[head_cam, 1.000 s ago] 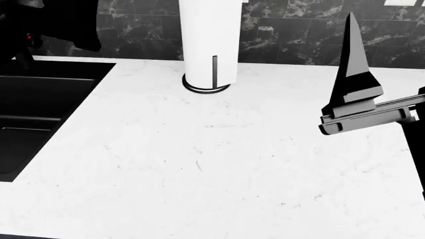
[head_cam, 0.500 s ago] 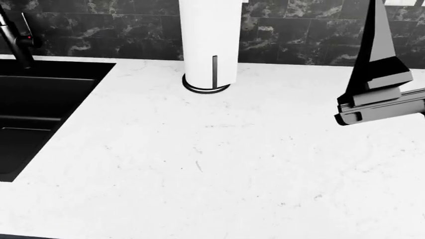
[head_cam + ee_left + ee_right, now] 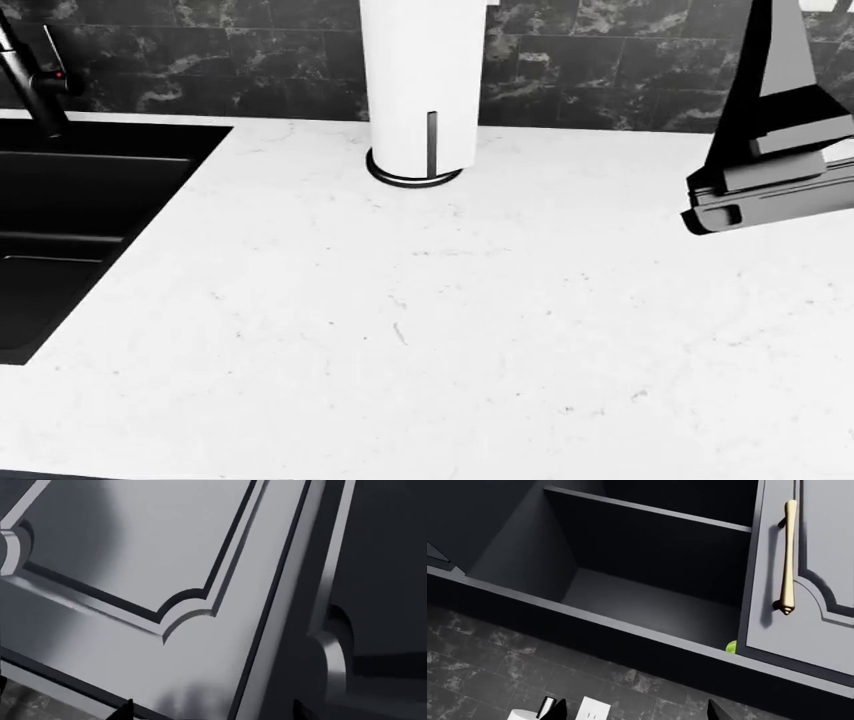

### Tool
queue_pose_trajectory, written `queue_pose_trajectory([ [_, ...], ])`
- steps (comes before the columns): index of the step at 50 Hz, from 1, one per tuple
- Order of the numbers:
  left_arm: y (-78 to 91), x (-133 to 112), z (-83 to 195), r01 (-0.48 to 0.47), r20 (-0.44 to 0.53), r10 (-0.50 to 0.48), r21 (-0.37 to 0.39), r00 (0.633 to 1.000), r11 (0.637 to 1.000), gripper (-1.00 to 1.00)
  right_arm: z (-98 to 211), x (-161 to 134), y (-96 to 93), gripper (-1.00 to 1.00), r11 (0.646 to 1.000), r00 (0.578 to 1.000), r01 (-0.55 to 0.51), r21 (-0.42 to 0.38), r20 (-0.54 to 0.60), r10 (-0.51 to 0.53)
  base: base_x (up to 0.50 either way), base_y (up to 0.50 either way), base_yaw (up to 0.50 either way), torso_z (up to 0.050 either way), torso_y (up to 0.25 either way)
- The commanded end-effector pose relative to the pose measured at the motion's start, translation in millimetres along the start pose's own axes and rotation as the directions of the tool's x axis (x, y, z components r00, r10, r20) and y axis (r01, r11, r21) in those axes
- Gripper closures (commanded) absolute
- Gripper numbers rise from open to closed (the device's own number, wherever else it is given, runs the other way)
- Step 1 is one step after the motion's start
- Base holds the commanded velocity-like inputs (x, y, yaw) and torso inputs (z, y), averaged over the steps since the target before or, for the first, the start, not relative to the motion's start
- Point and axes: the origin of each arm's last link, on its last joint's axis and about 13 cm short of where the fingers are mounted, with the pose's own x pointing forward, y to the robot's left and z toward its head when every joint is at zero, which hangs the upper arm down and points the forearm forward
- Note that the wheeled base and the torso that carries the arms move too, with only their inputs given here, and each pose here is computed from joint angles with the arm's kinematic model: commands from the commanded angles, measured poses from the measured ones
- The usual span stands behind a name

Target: Pick the lemon, brussel sprout from the counter and place them in the cabinet. Then close the cabinet.

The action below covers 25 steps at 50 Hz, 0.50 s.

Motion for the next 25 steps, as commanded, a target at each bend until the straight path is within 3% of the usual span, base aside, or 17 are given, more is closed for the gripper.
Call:
queue_pose_trajectory([
  [1,-16.0,30,25,0.034,0.081,-0.03,-0.05,0.996,0.998,-1.0,3,3,-0.7,-1.0,1.0,1.0,0.001,-0.002,0.009,-0.001,0.0,0.0,0.0,0.0,0.0],
  [9,-33.4,55,23,0.167,0.019,-0.166,-0.052,0.986,0.985,-1.0,4,4,-0.4,-1.0,1.0,1.0,0.001,-0.002,0.014,-0.001,0.0,0.0,0.0,0.0,0.0],
  [17,-52.5,67,15,0.299,-0.102,-0.294,0.032,0.95,0.954,-1.0,4,3,-1.1,-1.0,1.0,1.0,0.007,0.0,0.015,-0.007,0.0,0.0,0.0,0.0,0.0],
  [25,-66.3,77,7,0.381,-0.212,-0.355,0.1,0.911,0.919,-1.0,4,4,-0.5,-1.0,1.0,1.0,0.006,0.002,0.018,-0.006,0.0,0.0,0.0,0.001,-0.001],
])
